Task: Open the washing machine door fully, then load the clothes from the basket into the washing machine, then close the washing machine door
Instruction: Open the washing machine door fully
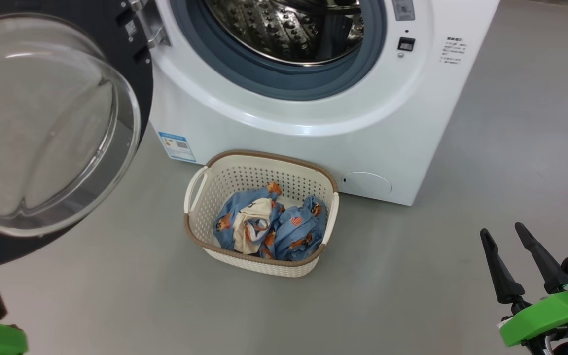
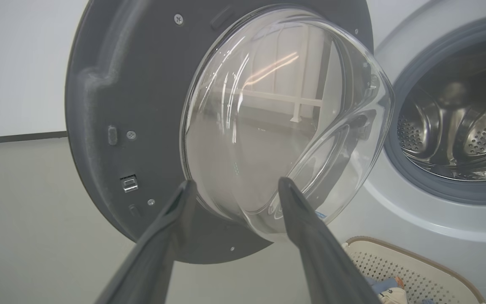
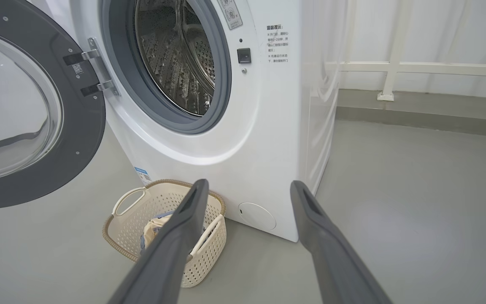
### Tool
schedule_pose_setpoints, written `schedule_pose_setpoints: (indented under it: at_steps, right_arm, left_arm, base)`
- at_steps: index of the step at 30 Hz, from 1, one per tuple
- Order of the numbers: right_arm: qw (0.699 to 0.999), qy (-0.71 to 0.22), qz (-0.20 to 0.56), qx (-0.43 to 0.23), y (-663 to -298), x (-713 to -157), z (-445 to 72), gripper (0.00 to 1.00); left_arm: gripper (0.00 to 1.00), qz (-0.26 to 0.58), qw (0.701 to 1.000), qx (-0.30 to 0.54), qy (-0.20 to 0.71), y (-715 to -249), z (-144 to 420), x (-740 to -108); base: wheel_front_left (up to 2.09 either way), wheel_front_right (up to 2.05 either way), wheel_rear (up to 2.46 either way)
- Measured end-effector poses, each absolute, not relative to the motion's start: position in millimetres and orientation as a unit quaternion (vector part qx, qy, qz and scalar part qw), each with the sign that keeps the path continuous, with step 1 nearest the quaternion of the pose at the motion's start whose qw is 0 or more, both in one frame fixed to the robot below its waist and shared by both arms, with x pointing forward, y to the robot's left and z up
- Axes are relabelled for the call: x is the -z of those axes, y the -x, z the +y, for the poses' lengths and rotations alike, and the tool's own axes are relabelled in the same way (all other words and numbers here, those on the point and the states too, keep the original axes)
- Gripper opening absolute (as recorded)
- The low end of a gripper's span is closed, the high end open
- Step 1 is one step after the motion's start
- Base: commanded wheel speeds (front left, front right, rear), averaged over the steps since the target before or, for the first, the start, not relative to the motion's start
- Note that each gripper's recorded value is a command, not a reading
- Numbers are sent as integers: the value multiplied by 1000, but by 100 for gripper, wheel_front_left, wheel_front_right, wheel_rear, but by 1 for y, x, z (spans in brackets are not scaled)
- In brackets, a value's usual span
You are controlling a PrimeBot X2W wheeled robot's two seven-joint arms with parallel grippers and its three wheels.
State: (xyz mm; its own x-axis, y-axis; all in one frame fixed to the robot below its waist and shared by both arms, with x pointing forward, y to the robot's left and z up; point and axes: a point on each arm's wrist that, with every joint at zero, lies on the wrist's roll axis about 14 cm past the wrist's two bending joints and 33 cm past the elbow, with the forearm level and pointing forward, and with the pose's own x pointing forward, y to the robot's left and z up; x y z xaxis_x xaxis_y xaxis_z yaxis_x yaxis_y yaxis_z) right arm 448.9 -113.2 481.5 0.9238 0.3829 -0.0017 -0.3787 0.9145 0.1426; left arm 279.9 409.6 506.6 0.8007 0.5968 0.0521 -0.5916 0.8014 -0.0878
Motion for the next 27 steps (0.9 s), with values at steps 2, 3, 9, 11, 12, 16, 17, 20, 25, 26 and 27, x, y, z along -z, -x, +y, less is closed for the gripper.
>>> schedule_pose_setpoints:
  at_steps: [2, 3, 9, 11, 12, 16, 17, 20, 25, 26, 27]
  right_arm:
    - [979, -70, 12, -189, -447, -483, -117, 100]
    - [980, -70, 11, -185, -447, -484, -120, 100]
    - [985, -72, 8, -159, -440, -486, -139, 100]
    - [986, -72, 9, -149, -437, -485, -146, 100]
    - [987, -73, 9, -143, -435, -485, -150, 100]
    - [990, -74, 9, -121, -427, -485, -165, 100]
    - [991, -74, 8, -115, -425, -485, -170, 100]
    - [993, -75, 5, -95, -420, -487, -183, 100]
    - [995, -74, -1, -63, -409, -491, -206, 100]
    - [996, -73, -2, -57, -407, -491, -210, 100]
    - [996, -73, -3, -52, -405, -492, -214, 100]
  left_arm:
    - [100, -40, 955, -292, 39, -286, 396, -506]
    - [100, -41, 958, -282, 39, -289, 390, -506]
    - [100, -44, 974, -217, 48, -314, 351, -506]
    - [100, -40, 979, -193, 49, -323, 336, -504]
    - [100, -38, 982, -180, 50, -328, 328, -503]
    - [100, -38, 987, -143, 65, -344, 305, -501]
    - [100, -36, 988, -133, 68, -347, 299, -500]
    - [100, -29, 991, -105, 75, -355, 281, -495]
    - [100, -27, 995, -58, 79, -370, 253, -495]
    - [100, -27, 995, -50, 81, -373, 248, -495]
    - [100, -26, 996, -41, 81, -376, 243, -495]
  base:
    - [0, 0, 0]
    - [0, 0, 0]
    - [0, 0, 0]
    - [0, 0, 0]
    - [0, 0, 0]
    - [0, 0, 0]
    - [0, 0, 0]
    - [0, 0, 0]
    - [0, 0, 0]
    - [0, 0, 0]
    - [0, 0, 0]
